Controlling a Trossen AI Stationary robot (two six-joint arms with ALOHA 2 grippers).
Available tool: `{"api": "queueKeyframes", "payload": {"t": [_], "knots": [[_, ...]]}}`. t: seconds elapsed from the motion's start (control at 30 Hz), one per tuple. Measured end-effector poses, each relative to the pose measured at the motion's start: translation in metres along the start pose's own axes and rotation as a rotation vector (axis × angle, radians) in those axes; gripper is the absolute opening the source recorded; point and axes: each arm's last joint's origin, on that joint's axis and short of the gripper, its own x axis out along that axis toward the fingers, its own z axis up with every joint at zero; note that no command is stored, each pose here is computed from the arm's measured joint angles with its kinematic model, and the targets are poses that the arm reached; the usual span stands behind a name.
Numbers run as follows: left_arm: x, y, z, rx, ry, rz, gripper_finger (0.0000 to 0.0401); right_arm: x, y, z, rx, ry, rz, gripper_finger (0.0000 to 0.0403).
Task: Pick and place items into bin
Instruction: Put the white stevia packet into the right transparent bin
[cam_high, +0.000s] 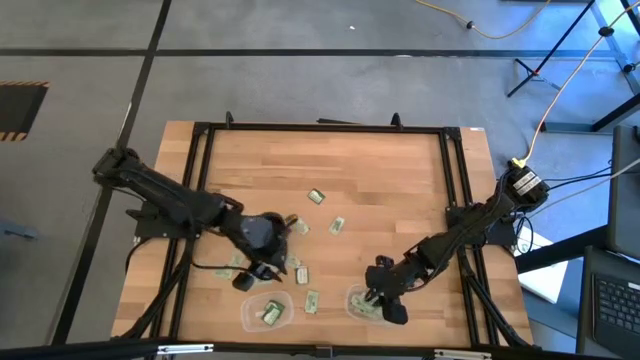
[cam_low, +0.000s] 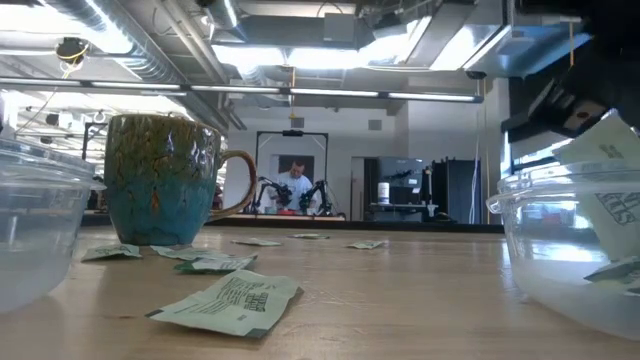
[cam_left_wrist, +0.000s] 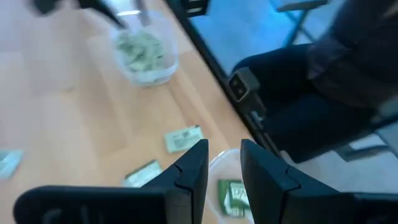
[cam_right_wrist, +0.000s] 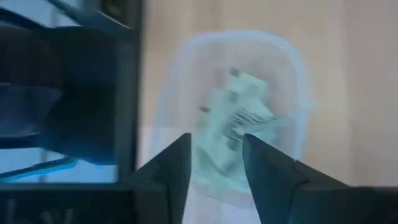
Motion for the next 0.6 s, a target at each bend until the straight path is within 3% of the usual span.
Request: {"api": "queueKeyframes", "payload": {"t": [0.1,0.2,0.33,0.6], "knots": [[-0.015,-0.014,-0.007,-0.05,0.026,0.102,0.0088,0.0,0.006,0.002,-0.065,0.016,0.109,0.0161],[-0.025,-0.025,-0.014,-0.107,0.056,0.191,0.0088,-0.001,0.007,0.003,-0.088,0.014,0.137,0.0163],[-0.029,-0.034,-0.028,-0.202,0.136,0.292,0.0088,-0.001,0.001,0.006,-0.068,0.015,0.109,0.0161],[-0.023,-0.041,-0.061,-0.51,0.41,0.488,0.0088,-0.008,-0.022,0.025,-0.125,-0.083,-0.009,0.0163]]}}
